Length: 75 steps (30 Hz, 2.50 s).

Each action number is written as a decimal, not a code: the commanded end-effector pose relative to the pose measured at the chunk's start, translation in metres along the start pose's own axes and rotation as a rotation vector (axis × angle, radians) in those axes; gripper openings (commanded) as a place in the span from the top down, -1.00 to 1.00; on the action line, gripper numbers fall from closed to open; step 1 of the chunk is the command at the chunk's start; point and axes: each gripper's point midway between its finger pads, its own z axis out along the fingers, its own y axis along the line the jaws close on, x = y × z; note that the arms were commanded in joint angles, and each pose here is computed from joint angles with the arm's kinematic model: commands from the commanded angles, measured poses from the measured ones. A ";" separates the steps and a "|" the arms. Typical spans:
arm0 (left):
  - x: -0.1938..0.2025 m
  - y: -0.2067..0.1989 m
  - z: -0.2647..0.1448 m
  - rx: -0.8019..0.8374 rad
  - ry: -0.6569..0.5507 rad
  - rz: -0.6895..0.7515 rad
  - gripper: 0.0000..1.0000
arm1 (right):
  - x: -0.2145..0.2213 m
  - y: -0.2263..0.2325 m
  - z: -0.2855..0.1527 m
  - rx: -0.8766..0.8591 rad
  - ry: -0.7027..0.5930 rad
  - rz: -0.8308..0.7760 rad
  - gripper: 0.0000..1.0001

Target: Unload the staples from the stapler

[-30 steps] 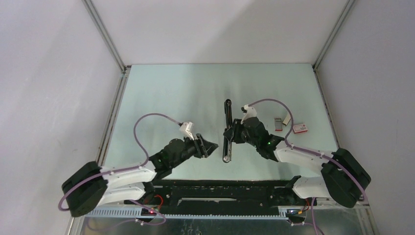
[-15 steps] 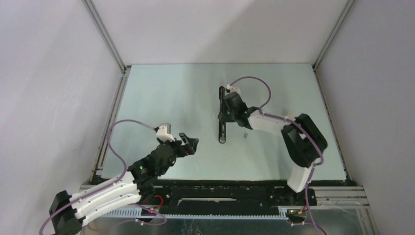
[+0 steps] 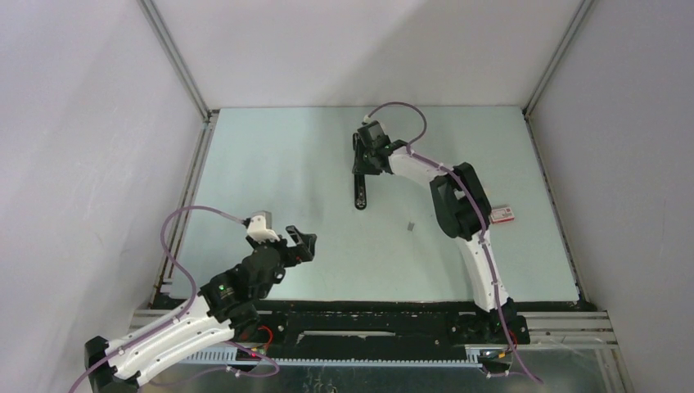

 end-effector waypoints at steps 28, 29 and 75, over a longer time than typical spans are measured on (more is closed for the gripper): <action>-0.030 -0.012 -0.001 -0.035 -0.045 -0.048 -1.00 | -0.059 0.036 -0.121 -0.278 -0.209 0.016 -0.53; -0.031 -0.014 -0.001 -0.031 -0.043 -0.042 -1.00 | -0.050 0.014 -0.126 -0.242 -0.199 0.025 -0.57; -0.018 -0.044 0.025 0.062 0.181 0.093 -0.99 | 0.018 -0.343 -0.171 0.544 -0.074 0.534 -0.01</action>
